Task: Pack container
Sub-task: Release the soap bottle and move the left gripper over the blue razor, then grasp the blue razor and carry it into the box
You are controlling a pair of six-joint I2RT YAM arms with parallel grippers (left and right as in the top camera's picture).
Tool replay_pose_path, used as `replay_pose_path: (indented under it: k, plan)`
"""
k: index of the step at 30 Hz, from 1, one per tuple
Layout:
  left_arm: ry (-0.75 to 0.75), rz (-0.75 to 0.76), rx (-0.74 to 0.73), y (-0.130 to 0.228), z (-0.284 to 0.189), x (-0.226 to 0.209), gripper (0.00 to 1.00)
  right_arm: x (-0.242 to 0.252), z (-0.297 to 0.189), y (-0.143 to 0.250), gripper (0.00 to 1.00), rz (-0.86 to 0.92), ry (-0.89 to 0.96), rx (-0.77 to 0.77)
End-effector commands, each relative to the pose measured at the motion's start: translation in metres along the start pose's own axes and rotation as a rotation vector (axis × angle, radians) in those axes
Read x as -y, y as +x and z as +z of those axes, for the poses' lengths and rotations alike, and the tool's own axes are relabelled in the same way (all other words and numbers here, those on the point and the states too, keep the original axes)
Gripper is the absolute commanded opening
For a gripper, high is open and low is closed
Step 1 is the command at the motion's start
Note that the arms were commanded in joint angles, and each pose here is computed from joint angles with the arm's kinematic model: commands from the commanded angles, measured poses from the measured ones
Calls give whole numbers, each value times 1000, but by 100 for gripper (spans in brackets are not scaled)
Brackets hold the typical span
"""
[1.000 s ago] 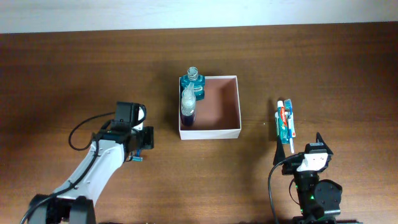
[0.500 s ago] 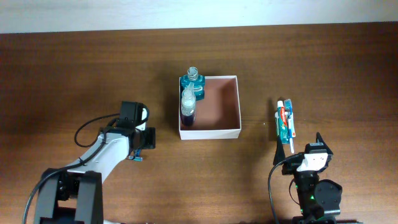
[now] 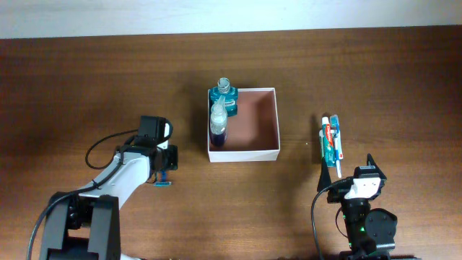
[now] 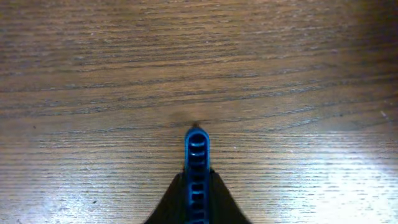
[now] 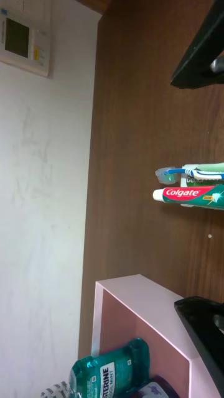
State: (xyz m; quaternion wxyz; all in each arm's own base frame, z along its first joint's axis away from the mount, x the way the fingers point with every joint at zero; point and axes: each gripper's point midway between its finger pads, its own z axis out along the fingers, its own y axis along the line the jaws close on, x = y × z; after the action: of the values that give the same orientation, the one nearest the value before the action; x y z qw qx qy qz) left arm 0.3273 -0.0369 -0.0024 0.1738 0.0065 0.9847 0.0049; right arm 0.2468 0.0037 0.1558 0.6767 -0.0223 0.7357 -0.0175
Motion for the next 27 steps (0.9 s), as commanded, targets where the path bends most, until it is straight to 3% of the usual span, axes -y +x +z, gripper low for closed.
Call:
replay_pose_path:
  k: [1,8,13,16,21,27]
  plan:
    - [23,1,-86,24,14,3,1,1,0,4,99,1,6,-11]
    - [26,0,-73,17,11,4,1,1,0,4,99,1,6,-11]
    - [39,-2,-25,-8,-11,7,1,1,0,4,99,1,6,-11]
    - [97,-2,22,-30,-44,17,1,1,0,4,99,1,6,-11]
    - [343,-7,183,-72,-120,58,1,1,0,4,99,1,6,-11]
    - [486,-33,377,-96,-193,86,1,1,0,4,99,1,6,-11]
